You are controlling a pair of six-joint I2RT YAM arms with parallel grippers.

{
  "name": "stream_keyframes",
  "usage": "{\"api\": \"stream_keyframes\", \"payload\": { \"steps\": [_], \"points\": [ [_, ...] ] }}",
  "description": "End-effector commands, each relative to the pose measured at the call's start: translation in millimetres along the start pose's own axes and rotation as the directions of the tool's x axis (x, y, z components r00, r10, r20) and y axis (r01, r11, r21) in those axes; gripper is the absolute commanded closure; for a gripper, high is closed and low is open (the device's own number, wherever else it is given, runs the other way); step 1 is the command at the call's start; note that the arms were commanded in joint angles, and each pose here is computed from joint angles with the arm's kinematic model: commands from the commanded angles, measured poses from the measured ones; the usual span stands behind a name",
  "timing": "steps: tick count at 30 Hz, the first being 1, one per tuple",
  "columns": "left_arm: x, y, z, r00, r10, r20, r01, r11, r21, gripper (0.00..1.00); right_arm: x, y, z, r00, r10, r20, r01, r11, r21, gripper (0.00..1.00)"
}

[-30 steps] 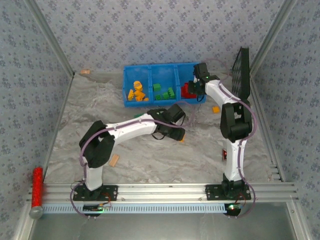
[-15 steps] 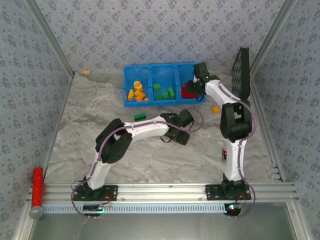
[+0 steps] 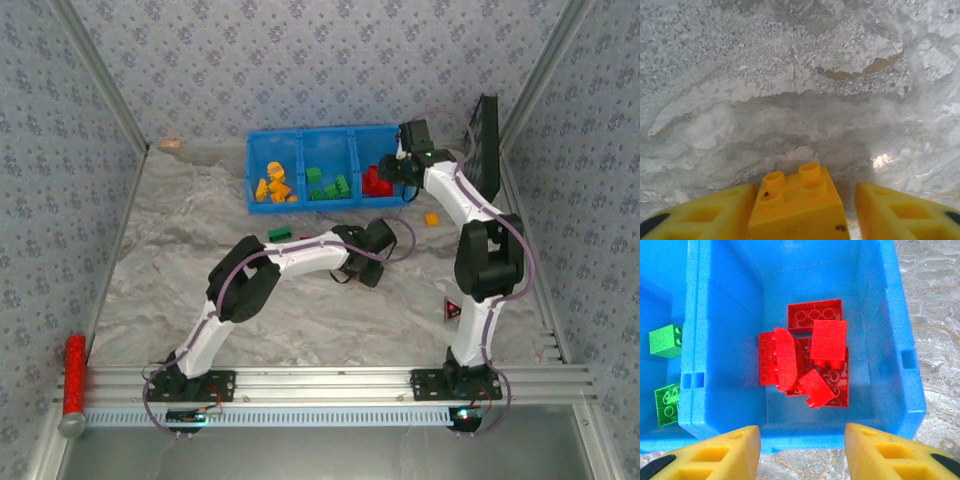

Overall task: Sort the legos into containers by color
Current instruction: Pick up the lego from the center of the table.

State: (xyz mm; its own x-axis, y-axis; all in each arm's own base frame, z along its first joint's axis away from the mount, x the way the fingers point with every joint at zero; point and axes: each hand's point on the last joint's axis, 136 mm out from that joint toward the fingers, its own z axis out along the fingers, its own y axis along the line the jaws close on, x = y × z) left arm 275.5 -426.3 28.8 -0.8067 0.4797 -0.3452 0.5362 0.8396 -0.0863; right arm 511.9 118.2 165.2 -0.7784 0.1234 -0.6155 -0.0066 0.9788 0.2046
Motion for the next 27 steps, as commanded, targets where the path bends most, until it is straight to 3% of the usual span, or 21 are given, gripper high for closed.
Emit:
{"api": "stream_keyframes", "payload": {
  "steps": [1, 4, 11, 20, 27],
  "points": [
    [8.1, -3.5, 3.6, 0.999, 0.013, -0.036, -0.012, 1.000, 0.005, 0.56, 1.3, -9.4, -12.9, 1.000, 0.001, 0.002, -0.001, 1.000, 0.007, 0.51],
    [15.8, -0.9, 4.7, 0.998, 0.007, -0.057, -0.007, 1.000, 0.005, 0.70, 2.0, -11.8, -15.4, 0.999, 0.026, -0.021, -0.027, 0.999, -0.027, 0.49],
    [30.9, 8.8, -8.9, 0.998, -0.013, -0.065, 0.014, 1.000, 0.016, 0.83, 2.6, -9.7, -35.1, 1.000, 0.021, -0.005, -0.021, 0.998, -0.050, 0.41],
    [11.0, 38.4, -81.0, 1.000, -0.026, 0.013, 0.025, 0.999, 0.047, 0.85, 12.7, -5.3, -52.3, 1.000, -0.031, 0.004, 0.032, 0.996, -0.082, 0.26],
    [-36.2, 91.9, -153.7, 0.980, -0.097, 0.173, 0.092, 0.995, 0.033, 0.86, 32.4, 9.3, -62.2, 0.992, -0.127, 0.002, 0.126, 0.984, -0.126, 0.24]
  ]
}}
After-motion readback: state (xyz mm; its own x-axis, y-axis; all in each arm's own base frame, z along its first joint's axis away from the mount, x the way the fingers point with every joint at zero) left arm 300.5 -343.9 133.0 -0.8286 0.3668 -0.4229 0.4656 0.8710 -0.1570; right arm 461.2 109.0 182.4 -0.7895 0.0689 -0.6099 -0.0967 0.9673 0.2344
